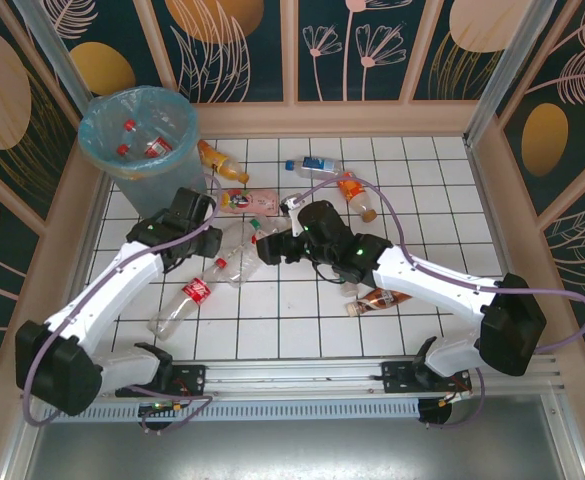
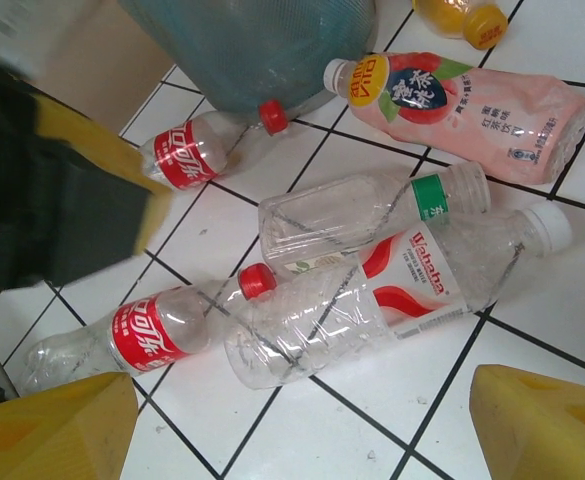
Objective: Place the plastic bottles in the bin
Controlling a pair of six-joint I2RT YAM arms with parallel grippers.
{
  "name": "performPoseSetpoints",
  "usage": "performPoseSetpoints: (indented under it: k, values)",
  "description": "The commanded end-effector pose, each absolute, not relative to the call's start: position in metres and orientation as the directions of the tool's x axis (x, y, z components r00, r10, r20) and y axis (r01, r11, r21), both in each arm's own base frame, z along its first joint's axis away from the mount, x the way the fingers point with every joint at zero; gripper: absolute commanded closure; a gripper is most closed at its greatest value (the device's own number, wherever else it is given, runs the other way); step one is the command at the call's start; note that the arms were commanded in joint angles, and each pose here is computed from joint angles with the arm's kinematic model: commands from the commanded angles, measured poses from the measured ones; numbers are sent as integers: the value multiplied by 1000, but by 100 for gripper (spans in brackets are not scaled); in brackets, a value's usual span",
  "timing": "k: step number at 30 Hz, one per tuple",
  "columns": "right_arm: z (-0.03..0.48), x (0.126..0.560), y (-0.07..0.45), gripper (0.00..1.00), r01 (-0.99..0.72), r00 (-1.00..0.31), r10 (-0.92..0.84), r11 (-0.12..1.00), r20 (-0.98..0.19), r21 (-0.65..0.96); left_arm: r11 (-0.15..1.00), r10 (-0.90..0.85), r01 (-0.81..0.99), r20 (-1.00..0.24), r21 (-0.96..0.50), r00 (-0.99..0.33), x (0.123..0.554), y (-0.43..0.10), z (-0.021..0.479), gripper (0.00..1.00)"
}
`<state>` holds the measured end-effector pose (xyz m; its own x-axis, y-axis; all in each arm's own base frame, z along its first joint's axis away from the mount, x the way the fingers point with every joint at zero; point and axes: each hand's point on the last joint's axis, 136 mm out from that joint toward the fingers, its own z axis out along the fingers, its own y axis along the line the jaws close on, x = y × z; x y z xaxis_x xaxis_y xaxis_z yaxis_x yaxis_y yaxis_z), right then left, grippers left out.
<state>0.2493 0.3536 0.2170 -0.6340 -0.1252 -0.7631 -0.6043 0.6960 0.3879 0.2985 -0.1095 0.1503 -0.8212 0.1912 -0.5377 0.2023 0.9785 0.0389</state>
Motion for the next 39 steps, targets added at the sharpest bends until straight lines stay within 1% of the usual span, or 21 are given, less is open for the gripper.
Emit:
performPoseSetpoints:
  k: [1,5,9,18,20,23,25,30,31,34,39]
  values:
    - [221,252,354,13,-592,-631,-83,694,-771,409,971,225,235,-495,43,-839,302,-116,119,60]
    - [221,253,350,13,-581,-630,-71,704,-774,408,967,253,236,-420,91,-872,302,-109,86,63]
    - [220,252,348,13,-578,-630,-69,707,-773,407,964,265,243,-356,105,-896,301,-109,67,63]
    - [215,251,347,13,-572,-638,-75,712,-766,407,968,249,223,-309,117,-918,304,-109,48,63]
    - [215,251,346,13,-571,-639,-73,711,-766,409,968,248,222,-299,118,-922,304,-109,48,62]
    - [214,251,346,13,-570,-640,-72,712,-765,410,968,247,222,-292,117,-924,303,-109,50,51]
    - [213,251,346,13,-569,-642,-73,713,-763,410,968,247,224,-297,110,-922,303,-110,54,48]
    - [211,252,348,13,-568,-645,-73,713,-761,412,968,249,236,-287,81,-925,296,-113,59,47]
    - [210,252,348,13,-568,-645,-75,712,-760,412,970,244,231,-303,79,-921,302,-115,67,47]
    - [209,252,348,13,-567,-647,-77,713,-759,411,971,237,224,-289,77,-927,299,-114,71,46]
    - [207,251,348,13,-565,-651,-79,715,-755,412,967,256,248,-308,65,-916,297,-116,87,41]
